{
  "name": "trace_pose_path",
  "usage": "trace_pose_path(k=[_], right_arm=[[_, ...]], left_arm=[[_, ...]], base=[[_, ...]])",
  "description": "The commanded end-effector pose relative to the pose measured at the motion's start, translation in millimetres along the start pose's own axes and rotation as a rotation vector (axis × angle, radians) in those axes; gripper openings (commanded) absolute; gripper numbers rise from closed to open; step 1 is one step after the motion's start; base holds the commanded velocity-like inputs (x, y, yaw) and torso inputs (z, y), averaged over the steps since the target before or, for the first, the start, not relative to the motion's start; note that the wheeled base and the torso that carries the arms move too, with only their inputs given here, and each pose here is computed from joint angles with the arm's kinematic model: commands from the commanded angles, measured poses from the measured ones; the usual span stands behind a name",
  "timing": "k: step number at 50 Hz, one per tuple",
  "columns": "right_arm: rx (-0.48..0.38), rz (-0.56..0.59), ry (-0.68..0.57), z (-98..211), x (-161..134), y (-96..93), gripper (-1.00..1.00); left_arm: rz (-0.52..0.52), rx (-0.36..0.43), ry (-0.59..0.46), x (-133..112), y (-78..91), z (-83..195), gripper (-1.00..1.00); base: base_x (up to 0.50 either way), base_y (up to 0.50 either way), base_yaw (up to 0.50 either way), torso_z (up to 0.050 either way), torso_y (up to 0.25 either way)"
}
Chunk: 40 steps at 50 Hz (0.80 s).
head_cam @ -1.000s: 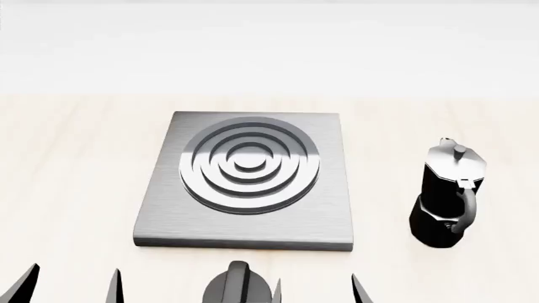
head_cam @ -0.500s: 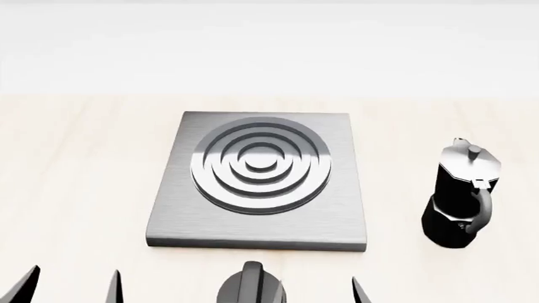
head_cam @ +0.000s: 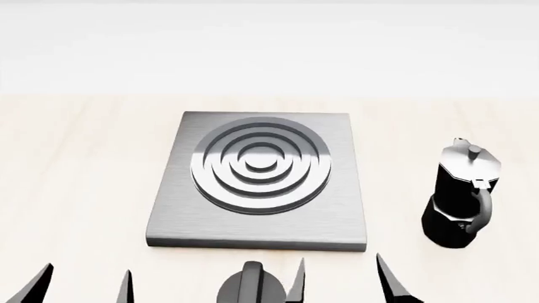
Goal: Put the moka pot on the stove.
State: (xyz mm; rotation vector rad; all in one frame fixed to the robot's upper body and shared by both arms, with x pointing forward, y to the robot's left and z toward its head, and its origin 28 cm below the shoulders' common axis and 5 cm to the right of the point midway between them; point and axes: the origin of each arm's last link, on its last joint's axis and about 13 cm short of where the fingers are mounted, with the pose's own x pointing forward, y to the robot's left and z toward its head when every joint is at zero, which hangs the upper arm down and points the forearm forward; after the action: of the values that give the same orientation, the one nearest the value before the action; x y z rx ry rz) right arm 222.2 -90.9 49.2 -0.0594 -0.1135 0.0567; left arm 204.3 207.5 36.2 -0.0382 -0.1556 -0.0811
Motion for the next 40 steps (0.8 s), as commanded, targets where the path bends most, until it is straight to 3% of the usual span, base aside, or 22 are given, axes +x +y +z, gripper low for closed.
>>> trace_pose_path(k=[1, 18, 40], right_arm=[[-0.062, 0.005, -0.022, 53.8, 16.5, -30.9, 1.0], [-0.15, -0.079, 0.037, 76.6, 34.2, -51.6, 1.0], [-0.261, -0.168, 0.012, 124.0, 25.0, -74.9, 1.0]], left_arm=[[-0.004, 0.0, -0.001, 5.6, -0.2, 0.3, 1.0], [-0.002, -0.004, -0.002, 8.8, 1.6, 1.7, 1.0], [0.002, -0.007, 0.001, 7.4, 4.1, 2.0, 1.0]], base=[[0.0, 0.0, 0.0, 0.0, 0.0], [0.0, 0.0, 0.0, 0.0, 0.0], [0.0, 0.0, 0.0, 0.0, 0.0]])
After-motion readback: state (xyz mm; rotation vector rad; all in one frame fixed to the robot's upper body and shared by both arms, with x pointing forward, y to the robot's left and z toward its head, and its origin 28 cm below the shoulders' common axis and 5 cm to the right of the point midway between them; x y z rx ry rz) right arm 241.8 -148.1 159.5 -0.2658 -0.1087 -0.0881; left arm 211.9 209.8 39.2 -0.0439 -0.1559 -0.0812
